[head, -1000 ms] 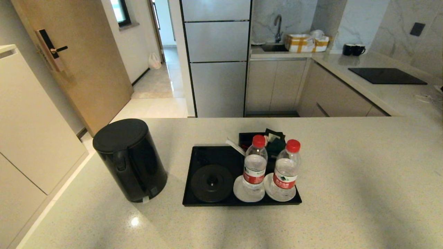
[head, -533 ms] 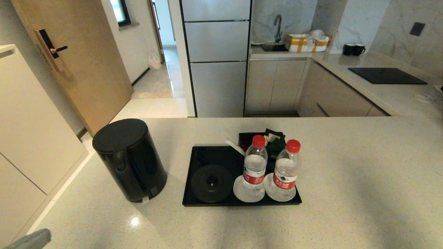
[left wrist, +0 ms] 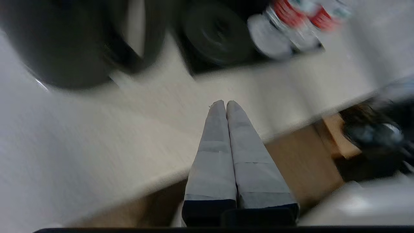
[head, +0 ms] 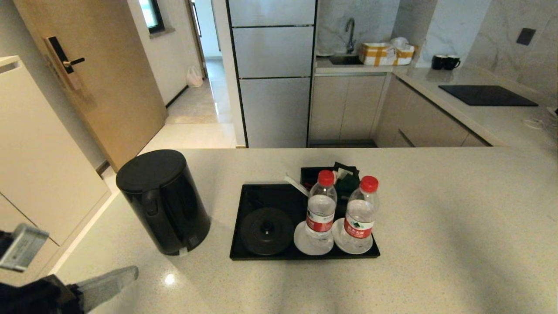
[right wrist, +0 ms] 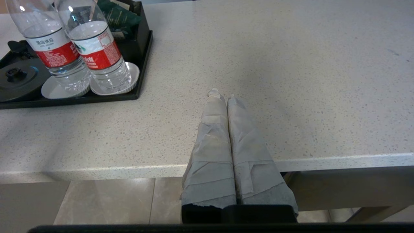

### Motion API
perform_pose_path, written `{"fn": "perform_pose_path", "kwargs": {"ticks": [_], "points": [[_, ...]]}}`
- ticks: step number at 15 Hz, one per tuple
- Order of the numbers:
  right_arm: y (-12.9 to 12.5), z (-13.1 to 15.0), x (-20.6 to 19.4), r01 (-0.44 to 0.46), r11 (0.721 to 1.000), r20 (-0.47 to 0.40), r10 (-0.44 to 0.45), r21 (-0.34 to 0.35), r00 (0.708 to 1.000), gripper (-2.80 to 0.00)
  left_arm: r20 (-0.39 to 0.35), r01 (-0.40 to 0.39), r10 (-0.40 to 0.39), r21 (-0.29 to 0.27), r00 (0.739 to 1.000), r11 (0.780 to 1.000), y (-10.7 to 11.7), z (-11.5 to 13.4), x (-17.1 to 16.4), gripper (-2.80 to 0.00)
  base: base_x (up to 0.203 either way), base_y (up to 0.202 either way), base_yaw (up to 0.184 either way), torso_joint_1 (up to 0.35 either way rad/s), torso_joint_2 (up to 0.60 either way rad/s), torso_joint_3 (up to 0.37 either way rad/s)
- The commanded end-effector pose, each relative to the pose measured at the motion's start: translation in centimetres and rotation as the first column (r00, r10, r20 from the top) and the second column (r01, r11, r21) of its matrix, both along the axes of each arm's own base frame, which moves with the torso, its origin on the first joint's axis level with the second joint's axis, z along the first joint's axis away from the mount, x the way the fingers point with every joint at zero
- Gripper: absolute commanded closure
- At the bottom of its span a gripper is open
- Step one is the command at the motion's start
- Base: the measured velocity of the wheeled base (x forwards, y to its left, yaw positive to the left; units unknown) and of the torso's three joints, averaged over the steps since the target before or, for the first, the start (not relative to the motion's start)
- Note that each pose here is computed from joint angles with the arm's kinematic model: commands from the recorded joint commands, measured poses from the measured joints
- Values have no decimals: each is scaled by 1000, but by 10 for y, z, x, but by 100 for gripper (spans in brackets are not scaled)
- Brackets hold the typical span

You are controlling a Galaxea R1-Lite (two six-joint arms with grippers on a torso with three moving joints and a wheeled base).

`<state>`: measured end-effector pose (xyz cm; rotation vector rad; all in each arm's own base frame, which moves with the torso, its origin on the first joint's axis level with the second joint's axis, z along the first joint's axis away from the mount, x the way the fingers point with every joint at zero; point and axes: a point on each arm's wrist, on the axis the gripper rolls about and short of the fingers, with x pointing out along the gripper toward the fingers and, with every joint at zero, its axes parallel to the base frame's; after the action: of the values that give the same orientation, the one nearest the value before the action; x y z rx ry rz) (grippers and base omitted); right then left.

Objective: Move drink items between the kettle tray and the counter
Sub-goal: Return the kettle to its original position

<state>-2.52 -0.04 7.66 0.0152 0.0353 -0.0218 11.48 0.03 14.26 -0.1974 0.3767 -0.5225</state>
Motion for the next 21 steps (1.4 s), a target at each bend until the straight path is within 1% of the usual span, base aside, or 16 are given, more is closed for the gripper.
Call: {"fn": "perform_pose_path", "kwargs": {"ticks": [1, 2, 4, 6, 7, 10, 12, 14, 16, 21], "points": [[0, 0, 0, 0, 1000, 0, 0, 0, 1000, 0, 7, -25, 25, -6, 1000, 1000, 22, -10, 20, -280, 0, 0, 0, 0, 0, 0], [0, 0, 0, 0, 1000, 0, 0, 0, 1000, 0, 36, -11, 11, 0, 999, 1000, 29, -9, 22, -280, 0, 0, 0, 0, 0, 0], [0, 0, 0, 0, 1000, 0, 0, 0, 1000, 0, 51, 27, -27, -4, 998, 1000, 36, -13, 27, -280, 0, 0, 0, 0, 0, 0], [0, 0, 0, 0, 1000, 0, 0, 1, 1000, 0, 68, 70, -69, -10, 995, 998, 38, -18, 35, -280, 0, 0, 0, 0, 0, 0], [0, 0, 0, 0, 1000, 0, 0, 0, 1000, 0, 91, 81, -81, -3, 993, 997, 40, -20, 41, -280, 0, 0, 0, 0, 0, 0], [0, 0, 0, 0, 1000, 0, 0, 0, 1000, 0, 132, 94, -95, 16, 987, 995, 43, -26, 49, -280, 0, 0, 0, 0, 0, 0], [0, 0, 0, 0, 1000, 0, 0, 1, 1000, 0, 161, 119, -122, 28, 979, 992, 41, -20, 62, -280, 0, 0, 0, 0, 0, 0], [0, 0, 0, 0, 1000, 0, 0, 0, 1000, 0, 161, 167, -168, 19, 973, 986, 32, -19, 65, -280, 0, 0, 0, 0, 0, 0], [0, 0, 0, 0, 1000, 0, 0, 1, 1000, 0, 157, 195, -194, 7, 968, 981, 24, -17, 68, -280, 0, 0, 0, 0, 0, 0], [0, 0, 0, 0, 1000, 0, 0, 0, 1000, 0, 148, 201, -199, 6, 969, 980, 20, -17, 83, -280, 0, 0, 0, 0, 0, 0]]}}
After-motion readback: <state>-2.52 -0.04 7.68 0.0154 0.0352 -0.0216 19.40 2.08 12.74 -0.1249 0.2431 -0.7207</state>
